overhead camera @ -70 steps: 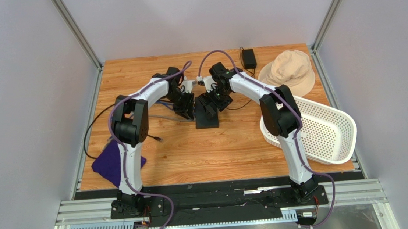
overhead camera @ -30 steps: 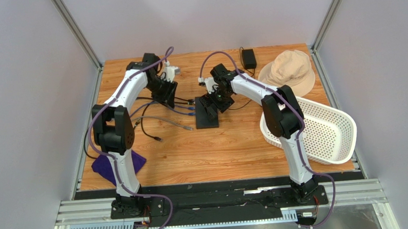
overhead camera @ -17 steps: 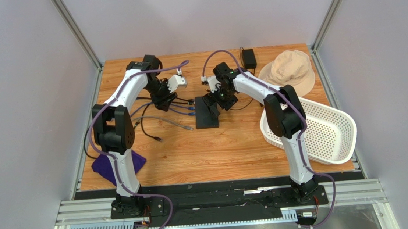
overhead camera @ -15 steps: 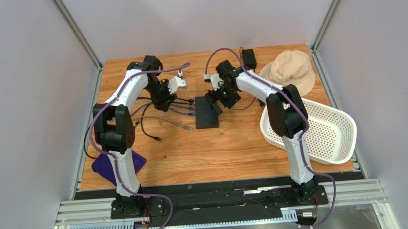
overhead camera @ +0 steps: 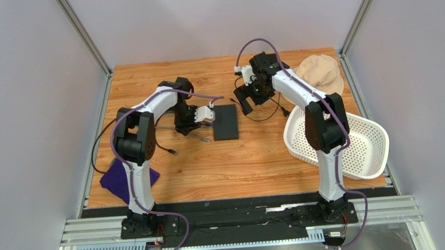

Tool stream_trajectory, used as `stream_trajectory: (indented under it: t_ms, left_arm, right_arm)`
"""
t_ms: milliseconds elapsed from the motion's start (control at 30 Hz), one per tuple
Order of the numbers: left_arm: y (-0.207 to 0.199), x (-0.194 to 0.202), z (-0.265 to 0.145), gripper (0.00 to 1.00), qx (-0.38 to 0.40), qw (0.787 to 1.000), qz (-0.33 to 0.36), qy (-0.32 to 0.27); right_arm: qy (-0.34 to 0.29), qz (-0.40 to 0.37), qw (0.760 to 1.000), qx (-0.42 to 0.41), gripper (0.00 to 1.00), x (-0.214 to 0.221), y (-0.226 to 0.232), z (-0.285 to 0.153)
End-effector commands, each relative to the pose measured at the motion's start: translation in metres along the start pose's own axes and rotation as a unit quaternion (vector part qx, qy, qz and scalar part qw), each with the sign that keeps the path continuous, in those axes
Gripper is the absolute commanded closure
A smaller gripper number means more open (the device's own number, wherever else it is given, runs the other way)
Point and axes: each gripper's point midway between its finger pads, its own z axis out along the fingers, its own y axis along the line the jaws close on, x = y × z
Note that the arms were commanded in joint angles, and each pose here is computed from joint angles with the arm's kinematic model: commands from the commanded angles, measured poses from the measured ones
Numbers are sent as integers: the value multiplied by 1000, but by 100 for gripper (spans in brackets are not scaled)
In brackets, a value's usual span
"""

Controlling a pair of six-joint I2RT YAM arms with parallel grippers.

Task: Pull the plug from the switch port

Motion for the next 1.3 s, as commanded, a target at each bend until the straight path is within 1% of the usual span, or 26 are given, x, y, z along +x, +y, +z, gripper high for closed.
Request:
stream_trajectory:
  t_ms: [0,33,67,133,167,267,300,400,433,500,533,600,633,700,767,867,900,967,1000,1067,1100,1167,1200,1267]
  left_arm:
    - [7,3,4,52,-10,1000,26,1]
    - [5,5,5,57,-7,1000,22,5]
    - [5,7,6,66,-6,1000,21,7]
    - [2,9,6,78,-7,1000,18,8]
    - [-1,10,6,89,-4,1000,18,8]
    - [-17,11,-7,100,15,1000,15,0]
    - [-22,8,-12,100,19,1000,11,-13]
    - [-34,8,-45,100,6,999,-13,-39]
    - [-32,6,-63,100,-17,998,-32,-49]
    - [-23,13,-83,100,-52,994,-71,-64]
    - [-12,13,-100,100,-84,989,-96,-74]
    - [4,30,-121,100,-128,979,-139,-74]
    - [20,31,-138,100,-164,970,-160,-81]
    - [41,46,-166,100,-213,955,-189,-80]
    - [63,55,-187,100,-264,941,-196,-75]
    - [104,60,-214,100,-346,921,-169,-67]
    - [119,61,-220,100,-364,919,-143,-57]
    - [148,61,-241,100,-416,901,-118,-36]
    - [168,56,-261,100,-444,889,-104,-38]
    - [186,51,-277,100,-463,881,-88,-40]
    - [203,48,-287,100,-480,875,-63,-30]
    - [222,48,-294,100,-501,865,-33,-4]
    - [236,49,-289,100,-503,864,2,18]
    - [250,51,-284,100,-509,859,36,45]
  right_arm:
    - [-37,-19,999,13,4,-25,-2,-21]
    - [-37,-19,999,12,4,-25,-2,-20]
    - [-37,-18,999,12,4,-26,-3,-19]
    - [-38,-18,999,11,4,-28,-2,-17]
    - [-38,-18,999,11,4,-29,-3,-17]
    - [-41,-17,999,11,4,-32,-3,-17]
    - [-41,-18,999,12,4,-32,-3,-16]
    - [-40,-21,999,13,4,-32,-4,-16]
    - [-39,-21,999,15,4,-31,-5,-16]
    - [-38,-22,999,15,4,-31,-5,-14]
    - [-38,-21,999,14,4,-32,-5,-14]
    - [-38,-20,999,13,4,-33,-6,-11]
    - [-40,-21,999,13,4,-35,-5,-11]
    - [-38,-18,999,11,4,-35,-6,-7]
    - [-41,-17,999,10,4,-39,-6,-6]
    - [-41,-17,999,6,4,-41,-3,-1]
    - [-39,-15,999,4,4,-41,-2,1]
    - [-40,-19,999,4,4,-42,0,2]
    - [-40,-19,999,4,4,-42,0,1]
    - [-39,-23,999,6,4,-41,0,0]
    - [-37,-25,999,8,4,-39,0,0]
    - [-33,-28,999,13,4,-36,-3,-1]
    - [-34,-29,999,15,4,-36,-4,-2]
    - [-32,-29,999,19,4,-34,-6,-3]
